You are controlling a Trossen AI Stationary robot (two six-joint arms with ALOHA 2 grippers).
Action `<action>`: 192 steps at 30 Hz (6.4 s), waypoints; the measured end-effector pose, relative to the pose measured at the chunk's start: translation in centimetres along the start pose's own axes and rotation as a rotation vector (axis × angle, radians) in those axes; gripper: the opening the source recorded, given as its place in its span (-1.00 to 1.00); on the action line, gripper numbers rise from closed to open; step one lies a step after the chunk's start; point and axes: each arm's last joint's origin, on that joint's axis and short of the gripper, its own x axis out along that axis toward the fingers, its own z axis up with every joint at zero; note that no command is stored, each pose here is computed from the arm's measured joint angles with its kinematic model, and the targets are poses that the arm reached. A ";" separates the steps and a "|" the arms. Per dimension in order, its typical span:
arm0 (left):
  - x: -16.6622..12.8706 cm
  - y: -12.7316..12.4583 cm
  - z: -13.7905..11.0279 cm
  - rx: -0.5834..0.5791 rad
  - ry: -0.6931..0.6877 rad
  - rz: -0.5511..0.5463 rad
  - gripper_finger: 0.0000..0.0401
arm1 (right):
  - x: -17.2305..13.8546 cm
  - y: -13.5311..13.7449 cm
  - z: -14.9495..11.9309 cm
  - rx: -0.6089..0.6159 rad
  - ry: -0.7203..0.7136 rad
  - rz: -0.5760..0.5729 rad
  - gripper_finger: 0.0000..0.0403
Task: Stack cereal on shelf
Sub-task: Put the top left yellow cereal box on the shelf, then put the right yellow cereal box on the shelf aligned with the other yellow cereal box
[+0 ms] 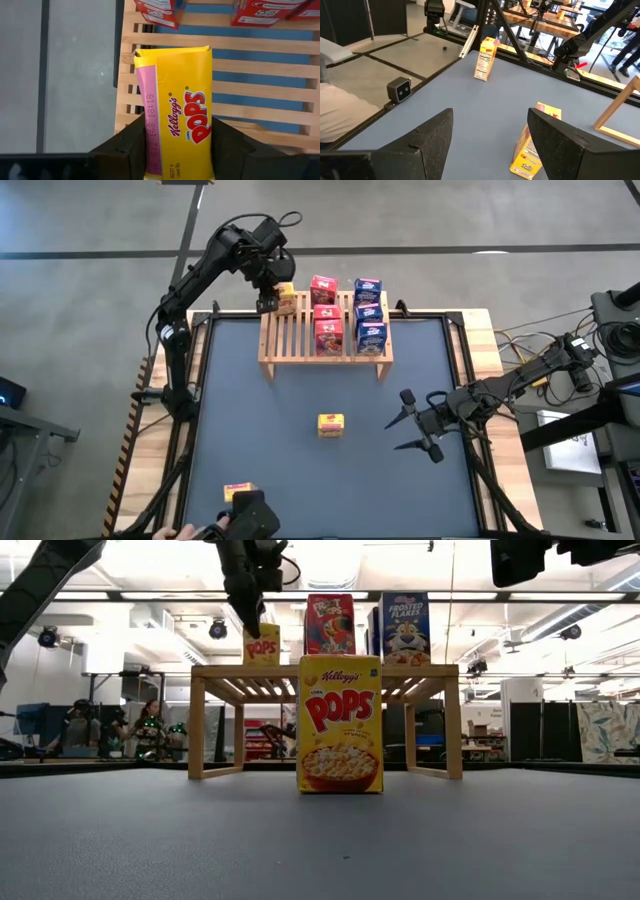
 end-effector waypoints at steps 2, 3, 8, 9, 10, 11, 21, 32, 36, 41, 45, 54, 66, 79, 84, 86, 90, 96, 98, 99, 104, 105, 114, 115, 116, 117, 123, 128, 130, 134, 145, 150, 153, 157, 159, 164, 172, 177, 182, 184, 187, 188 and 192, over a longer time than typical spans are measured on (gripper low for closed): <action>0.0 0.0 0.0 0.000 -0.001 0.000 -0.25 | 0.0 0.0 0.0 0.000 0.000 0.000 0.21; 0.0 0.0 0.0 0.000 -0.001 0.001 -0.25 | 0.0 0.0 0.0 0.000 0.000 0.000 0.21; 0.0 0.0 0.0 -0.001 -0.002 0.003 -0.22 | 0.0 0.0 0.0 0.002 0.000 0.000 0.21; 0.0 0.0 0.0 -0.001 -0.002 0.003 -0.20 | 0.0 0.0 0.0 0.004 0.000 0.000 0.21; 0.0 0.0 0.1 0.000 -0.005 0.005 -0.17 | 0.0 0.0 0.0 0.004 0.000 0.000 0.21; 0.0 0.1 0.1 0.000 -0.008 0.008 -0.14 | 0.0 0.0 0.0 0.004 0.000 0.000 0.21; 0.0 0.2 0.2 0.000 -0.019 0.021 0.20 | 0.0 0.0 0.0 0.004 -0.001 0.000 0.21; -1.8 -0.1 -0.3 -0.001 -0.030 0.080 0.26 | 0.0 0.0 0.0 0.001 -0.001 0.000 0.21; -3.5 -0.6 -1.0 -0.016 -0.030 0.118 0.26 | 0.0 0.0 0.0 0.000 -0.001 0.000 0.21; -6.5 -1.7 -2.3 -0.069 -0.075 0.162 0.26 | 0.0 0.0 0.1 0.000 -0.004 0.000 0.21; -9.5 -3.1 -3.4 -0.117 -0.202 0.106 0.26 | 0.0 0.0 0.1 0.007 -0.005 -0.001 0.21; -11.6 -9.1 -6.3 -0.165 -0.285 -0.061 0.17 | 0.0 0.0 0.1 0.017 -0.005 0.000 0.21; -9.2 -18.7 -11.3 -0.113 -0.823 -0.169 0.15 | 0.0 0.0 0.1 0.019 -0.012 -0.001 0.21; -0.8 -27.4 -12.1 -0.080 -1.191 -0.196 0.15 | 0.3 0.0 0.1 0.082 -0.019 -0.002 0.21; 2.2 -29.8 -11.7 -0.102 -1.209 -0.122 0.15 | 1.6 -0.1 -0.5 0.073 0.015 -0.058 0.21; 3.4 -30.4 -11.5 -0.093 -1.205 -0.095 0.15 | 2.4 -0.1 -0.9 0.071 0.032 -0.099 0.21; 4.9 -31.2 -10.7 -0.091 -1.206 -0.080 0.15 | 3.9 -0.1 -2.0 0.043 0.077 -0.141 0.21; 6.9 -32.3 -9.6 -0.077 -1.166 -0.076 0.15 | 5.4 -0.4 -2.7 0.037 0.074 -0.167 0.21; 7.6 -32.6 -9.4 -0.069 -1.143 -0.072 0.15 | 5.6 -0.8 -3.0 0.057 0.079 -0.184 0.21; 8.0 -32.7 -9.3 -0.066 -1.129 -0.066 0.15 | 5.6 -1.1 -3.1 0.072 0.087 -0.196 0.21; 8.8 -33.0 -9.1 -0.061 -1.109 -0.061 0.15 | 5.4 -2.5 -4.3 0.145 0.081 -0.263 0.21; 8.9 -33.1 -9.0 -0.060 -1.104 -0.060 0.15 | 5.3 -2.6 -4.6 0.150 0.067 -0.275 0.21; 9.6 -33.4 -8.9 -0.053 -1.089 -0.058 0.15 | 3.9 -2.6 -7.0 0.156 -0.041 -0.317 0.21; 9.6 -33.4 -8.8 -0.054 -1.091 -0.058 0.15 | 3.9 -2.6 -7.1 0.159 -0.047 -0.318 0.21; 9.7 -33.4 -8.9 -0.052 -1.088 -0.058 0.15 | 3.9 -2.6 -7.2 0.164 -0.054 -0.318 0.21; 9.7 -33.4 -8.9 -0.052 -1.086 -0.057 0.15 | 3.9 -2.6 -7.3 0.170 -0.061 -0.320 0.21; 9.8 -33.4 -8.8 -0.107 -1.085 -0.077 0.15 | 4.8 -2.7 -7.7 0.205 -0.041 -0.341 0.21; 10.2 -33.5 -8.8 -0.124 -1.068 -0.068 0.15 | 6.7 -2.8 -8.4 0.200 0.023 -0.338 0.21; 10.4 -33.6 -8.8 -0.121 -1.061 -0.067 0.15 | 7.4 -2.9 -8.7 0.197 0.048 -0.335 0.21; 10.6 -33.6 -8.7 -0.126 -1.054 -0.070 0.15 | 8.4 -2.9 -9.1 0.196 0.077 -0.332 0.28; 10.9 -33.7 -8.9 -0.126 -1.028 -0.072 0.15 | 8.4 -3.3 -8.7 0.210 0.053 -0.345 0.74; 10.9 -33.7 -8.9 -0.130 -1.028 -0.073 0.15 | 8.5 -3.3 -8.8 0.208 0.055 -0.344 0.82; 10.9 -33.7 -8.9 -0.130 -1.027 -0.074 0.15 | 8.5 -3.3 -8.7 0.201 0.041 -0.344 0.82; 11.1 -33.7 -9.1 -0.133 -1.020 -0.075 0.15 | 8.6 -3.3 -8.7 0.198 0.024 -0.346 0.82; 11.5 -33.6 -9.5 -0.134 -1.013 -0.076 0.15 | 8.8 -3.3 -8.9 0.200 0.026 -0.345 0.82; 12.4 -33.3 -11.3 -0.174 -1.055 -0.097 0.15 | 9.2 -3.3 -9.3 0.210 0.006 -0.347 0.82; 12.8 -32.5 -13.9 -0.226 -1.171 -0.123 0.15 | 10.1 -3.4 -9.6 0.211 -0.013 -0.349 0.82; 13.3 -32.4 -14.6 -0.228 -1.162 -0.126 0.15 | 11.3 -3.5 -10.0 0.209 0.009 -0.347 0.82; 13.2 -32.4 -14.6 -0.237 -1.167 -0.133 0.15 | 12.1 -3.6 -10.2 0.201 0.013 -0.347 0.82; 13.2 -32.4 -14.6 -0.237 -1.169 -0.134 0.15 | 12.3 -3.6 -10.2 0.197 0.015 -0.346 0.82; 13.2 -32.5 -14.6 -0.237 -1.168 -0.135 0.15 | 12.6 -3.6 -10.3 0.199 0.019 -0.345 0.82; 13.2 -32.5 -14.6 -0.237 -1.168 -0.135 0.15 | 12.6 -3.6 -10.4 0.199 0.021 -0.345 0.82; 13.2 -32.5 -14.6 -0.237 -1.168 -0.135 0.15 | 12.7 -3.6 -10.7 0.201 0.032 -0.343 0.81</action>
